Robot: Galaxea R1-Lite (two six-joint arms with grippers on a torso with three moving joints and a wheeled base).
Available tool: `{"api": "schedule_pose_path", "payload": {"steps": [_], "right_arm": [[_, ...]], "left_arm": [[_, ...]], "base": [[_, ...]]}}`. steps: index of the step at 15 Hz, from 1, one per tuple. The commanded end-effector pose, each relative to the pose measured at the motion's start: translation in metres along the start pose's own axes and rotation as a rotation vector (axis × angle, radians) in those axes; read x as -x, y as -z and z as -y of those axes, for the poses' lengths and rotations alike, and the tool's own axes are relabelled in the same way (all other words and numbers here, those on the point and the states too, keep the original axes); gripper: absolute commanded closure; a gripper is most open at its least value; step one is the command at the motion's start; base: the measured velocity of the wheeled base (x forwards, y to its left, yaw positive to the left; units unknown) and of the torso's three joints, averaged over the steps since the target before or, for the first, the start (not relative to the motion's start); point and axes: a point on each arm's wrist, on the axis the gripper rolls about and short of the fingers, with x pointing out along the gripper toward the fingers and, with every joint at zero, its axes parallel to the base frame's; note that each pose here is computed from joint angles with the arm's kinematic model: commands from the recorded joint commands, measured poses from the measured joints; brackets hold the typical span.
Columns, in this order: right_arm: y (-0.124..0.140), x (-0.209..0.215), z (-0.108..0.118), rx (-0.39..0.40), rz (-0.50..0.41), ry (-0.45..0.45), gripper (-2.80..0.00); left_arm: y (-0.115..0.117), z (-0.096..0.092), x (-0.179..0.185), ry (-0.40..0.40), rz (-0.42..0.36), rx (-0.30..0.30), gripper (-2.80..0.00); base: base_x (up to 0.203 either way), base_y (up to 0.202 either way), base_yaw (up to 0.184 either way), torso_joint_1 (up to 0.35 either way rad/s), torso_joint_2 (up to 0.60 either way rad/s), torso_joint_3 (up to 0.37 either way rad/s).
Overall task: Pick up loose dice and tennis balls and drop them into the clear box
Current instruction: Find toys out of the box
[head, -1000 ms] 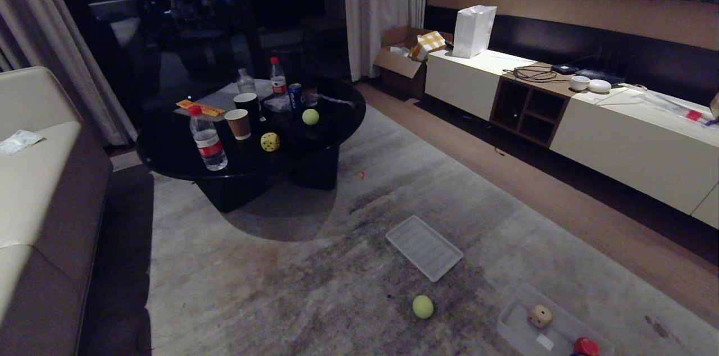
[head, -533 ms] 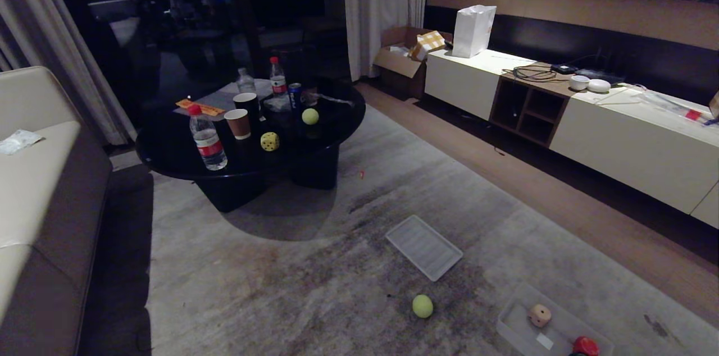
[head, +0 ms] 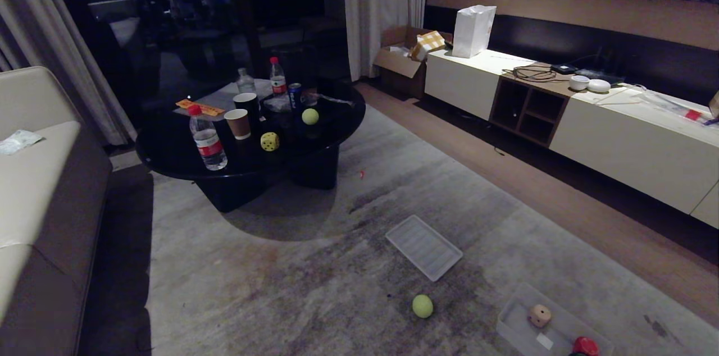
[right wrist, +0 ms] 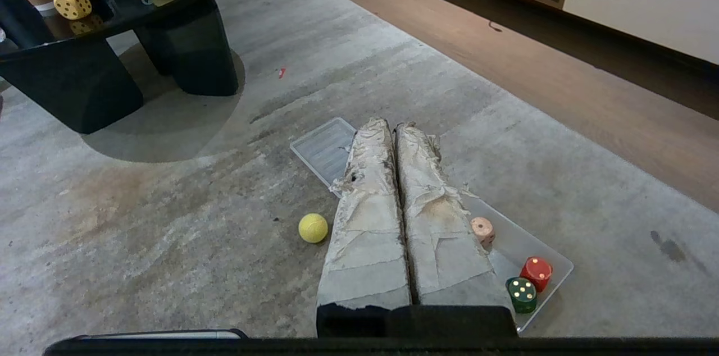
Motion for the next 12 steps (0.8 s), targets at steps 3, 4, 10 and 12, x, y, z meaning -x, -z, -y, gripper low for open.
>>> {"api": "schedule_pose_path", "payload": {"steps": [3,4,10,12], "right_arm": [[0.0021,-0.0006,0.0001,0.000,-0.008,0.000,0.00],[0.0021,-0.0006,0.0001,0.000,-0.008,0.000,0.00],[0.0021,-0.0006,0.0001,0.000,-0.008,0.000,0.00],[0.0021,-0.0006,0.0001,0.000,-0.008,0.000,0.00]], "left_arm": [[0.0004,0.0000,-0.0002,0.001,-0.003,-0.006,0.00],[0.0004,0.0000,-0.0002,0.001,-0.003,-0.009,0.00],[0.0004,0.0000,-0.0002,-0.002,-0.003,0.006,0.00],[0.0003,0.0000,-0.0002,0.000,-0.002,0.001,0.00]], "base": [[0.000,0.000,0.000,0.000,0.00,0.000],[0.000,0.000,0.000,0.000,0.00,0.000],[0.000,0.000,0.000,0.002,0.00,-0.120],[0.000,0.000,0.000,0.001,0.00,-0.192]]}}
